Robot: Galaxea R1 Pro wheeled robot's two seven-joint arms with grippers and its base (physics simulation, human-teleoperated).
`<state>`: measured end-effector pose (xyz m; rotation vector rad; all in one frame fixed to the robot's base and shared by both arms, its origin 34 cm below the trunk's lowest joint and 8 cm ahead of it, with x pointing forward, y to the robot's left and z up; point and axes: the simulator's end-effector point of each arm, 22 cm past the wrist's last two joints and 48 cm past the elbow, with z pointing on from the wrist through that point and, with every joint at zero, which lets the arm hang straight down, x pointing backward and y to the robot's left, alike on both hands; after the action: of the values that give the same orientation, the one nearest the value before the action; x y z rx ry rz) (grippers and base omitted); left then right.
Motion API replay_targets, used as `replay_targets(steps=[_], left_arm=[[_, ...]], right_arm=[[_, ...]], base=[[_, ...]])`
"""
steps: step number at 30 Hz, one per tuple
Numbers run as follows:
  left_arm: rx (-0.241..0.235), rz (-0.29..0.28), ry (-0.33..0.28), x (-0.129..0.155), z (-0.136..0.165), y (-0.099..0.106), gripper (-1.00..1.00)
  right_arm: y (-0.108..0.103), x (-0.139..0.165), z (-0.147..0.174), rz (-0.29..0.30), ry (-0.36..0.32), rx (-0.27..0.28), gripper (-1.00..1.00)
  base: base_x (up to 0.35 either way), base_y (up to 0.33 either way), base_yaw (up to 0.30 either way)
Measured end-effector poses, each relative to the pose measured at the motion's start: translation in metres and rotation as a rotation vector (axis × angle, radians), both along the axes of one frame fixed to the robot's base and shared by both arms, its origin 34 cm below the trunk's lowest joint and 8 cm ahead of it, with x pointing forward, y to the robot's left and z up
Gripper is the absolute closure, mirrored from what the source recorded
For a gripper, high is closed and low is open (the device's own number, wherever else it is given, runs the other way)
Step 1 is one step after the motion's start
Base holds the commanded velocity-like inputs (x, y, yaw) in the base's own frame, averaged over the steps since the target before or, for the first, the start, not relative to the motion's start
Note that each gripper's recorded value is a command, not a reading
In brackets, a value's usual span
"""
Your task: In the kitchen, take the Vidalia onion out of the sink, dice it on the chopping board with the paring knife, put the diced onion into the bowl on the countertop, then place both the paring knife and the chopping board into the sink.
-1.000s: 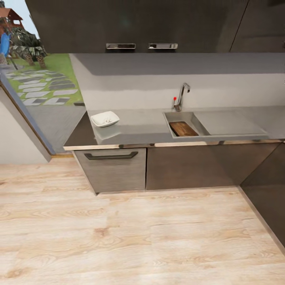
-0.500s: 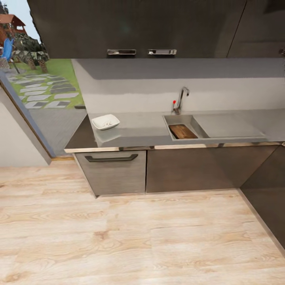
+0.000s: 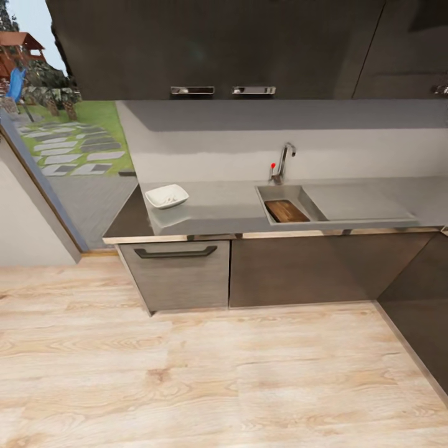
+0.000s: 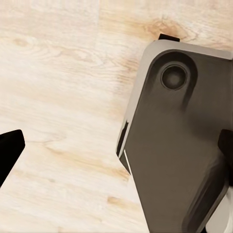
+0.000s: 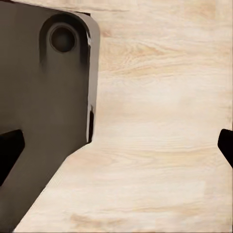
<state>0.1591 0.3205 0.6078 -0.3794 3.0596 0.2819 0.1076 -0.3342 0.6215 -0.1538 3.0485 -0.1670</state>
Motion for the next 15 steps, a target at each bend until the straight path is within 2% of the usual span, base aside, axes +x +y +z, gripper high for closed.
replay_targets(steps=[2, 6, 15], left_arm=[[0.000, 0.000, -0.003, 0.001, 0.000, 0.000, -1.00], [-0.007, 0.001, -0.009, 0.004, 0.000, -0.004, -1.00], [-0.001, 0.003, -0.015, 0.007, 0.001, -0.001, -1.00]], right_arm=[[-0.004, -0.008, 0.001, -0.050, 0.014, -0.014, -1.00], [-0.002, -0.016, 0.000, -0.090, 0.052, -0.020, -1.00], [-0.001, -0.007, -0.001, -0.106, 0.040, -0.022, -1.00]], base=[[0.000, 0.000, 0.000], [0.000, 0.000, 0.000], [0.000, 0.000, 0.000]])
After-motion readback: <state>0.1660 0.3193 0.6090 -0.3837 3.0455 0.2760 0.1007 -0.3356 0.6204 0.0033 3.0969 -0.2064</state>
